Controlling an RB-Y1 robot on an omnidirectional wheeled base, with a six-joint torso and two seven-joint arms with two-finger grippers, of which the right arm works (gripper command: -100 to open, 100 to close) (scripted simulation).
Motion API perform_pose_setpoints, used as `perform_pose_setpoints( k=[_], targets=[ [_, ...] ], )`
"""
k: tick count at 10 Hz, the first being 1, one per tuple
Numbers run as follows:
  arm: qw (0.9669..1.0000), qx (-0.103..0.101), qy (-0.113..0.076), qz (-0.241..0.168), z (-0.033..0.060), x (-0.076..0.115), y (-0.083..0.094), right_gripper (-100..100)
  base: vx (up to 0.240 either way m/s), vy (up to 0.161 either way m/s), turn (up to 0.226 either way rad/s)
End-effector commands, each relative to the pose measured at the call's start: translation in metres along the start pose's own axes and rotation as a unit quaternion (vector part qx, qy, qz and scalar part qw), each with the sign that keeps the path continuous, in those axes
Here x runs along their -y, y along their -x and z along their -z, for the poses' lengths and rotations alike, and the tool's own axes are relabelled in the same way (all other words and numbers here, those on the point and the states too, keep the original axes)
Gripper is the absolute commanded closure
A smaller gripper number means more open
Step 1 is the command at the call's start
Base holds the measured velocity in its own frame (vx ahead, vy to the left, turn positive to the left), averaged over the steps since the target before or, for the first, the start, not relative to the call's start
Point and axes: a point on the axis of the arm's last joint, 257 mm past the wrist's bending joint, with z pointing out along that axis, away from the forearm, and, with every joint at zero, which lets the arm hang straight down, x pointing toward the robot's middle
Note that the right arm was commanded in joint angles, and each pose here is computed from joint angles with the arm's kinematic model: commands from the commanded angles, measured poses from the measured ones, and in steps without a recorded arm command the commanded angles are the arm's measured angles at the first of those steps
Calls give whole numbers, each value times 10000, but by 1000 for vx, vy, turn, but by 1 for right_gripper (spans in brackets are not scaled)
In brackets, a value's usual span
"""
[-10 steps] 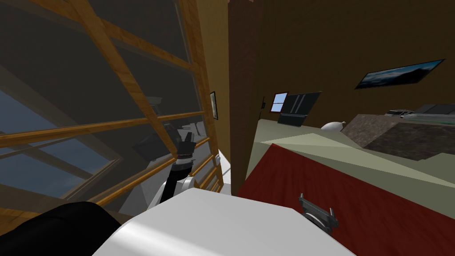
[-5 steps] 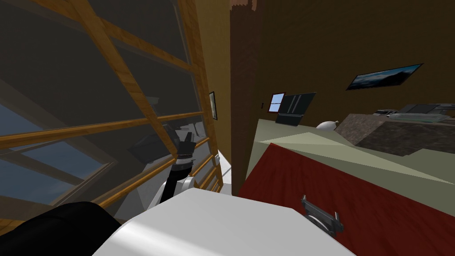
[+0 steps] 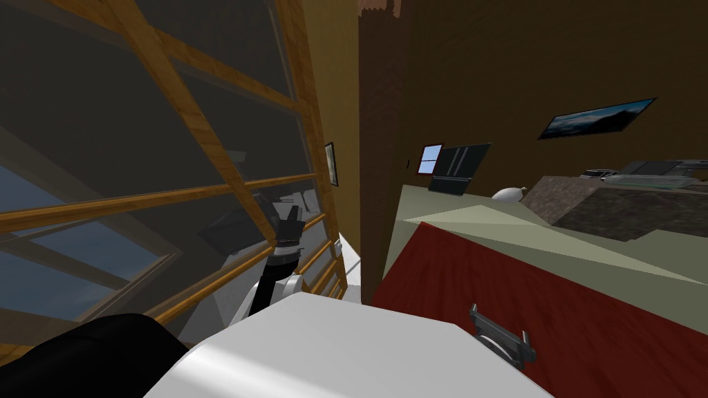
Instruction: Push the door open
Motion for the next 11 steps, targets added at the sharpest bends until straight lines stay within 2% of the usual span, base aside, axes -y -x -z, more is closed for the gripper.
perform_pose_setpoints(
  k=[1,11],
  targets=[
    [10000,2,13,-9,1,-9,2,-100,2,15,-33],
    [10000,6,38,-26,4,-27,7,-100,0,6,4]
  ],
)
